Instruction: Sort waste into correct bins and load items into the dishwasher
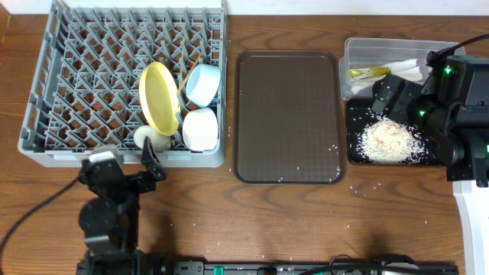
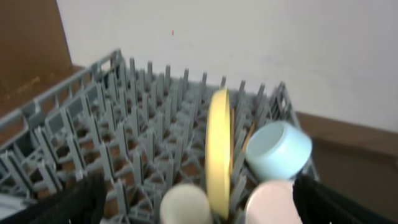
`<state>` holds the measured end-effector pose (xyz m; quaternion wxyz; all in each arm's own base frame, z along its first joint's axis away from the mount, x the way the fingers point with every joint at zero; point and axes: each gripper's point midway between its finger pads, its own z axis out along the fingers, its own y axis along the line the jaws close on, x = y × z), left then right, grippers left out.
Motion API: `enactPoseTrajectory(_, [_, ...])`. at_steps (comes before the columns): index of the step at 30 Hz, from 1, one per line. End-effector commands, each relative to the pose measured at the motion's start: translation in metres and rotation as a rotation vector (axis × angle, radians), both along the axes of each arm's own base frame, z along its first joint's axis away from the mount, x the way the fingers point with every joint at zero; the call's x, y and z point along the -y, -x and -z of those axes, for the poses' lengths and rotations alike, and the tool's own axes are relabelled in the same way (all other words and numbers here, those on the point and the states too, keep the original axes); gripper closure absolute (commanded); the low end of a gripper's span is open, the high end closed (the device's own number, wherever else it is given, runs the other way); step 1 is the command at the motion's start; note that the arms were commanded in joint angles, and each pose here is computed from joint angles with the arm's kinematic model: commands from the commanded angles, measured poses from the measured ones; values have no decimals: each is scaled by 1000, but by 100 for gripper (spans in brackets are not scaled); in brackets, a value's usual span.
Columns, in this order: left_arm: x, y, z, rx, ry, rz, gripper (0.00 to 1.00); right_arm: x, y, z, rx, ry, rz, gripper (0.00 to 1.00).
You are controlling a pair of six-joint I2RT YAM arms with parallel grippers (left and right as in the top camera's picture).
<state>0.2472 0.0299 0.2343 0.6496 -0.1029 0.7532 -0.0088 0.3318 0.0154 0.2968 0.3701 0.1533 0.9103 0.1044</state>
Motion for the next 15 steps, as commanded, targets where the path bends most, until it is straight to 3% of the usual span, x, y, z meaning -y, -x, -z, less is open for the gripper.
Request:
enactPoseTrajectory(1, [-3,3,21,30,-36,-10,3,4,-1,-4,8,3,20,1])
enactPoseTrajectory(15, [3,1,85,47,-44,12,3,4,-1,-4,8,3,20,1])
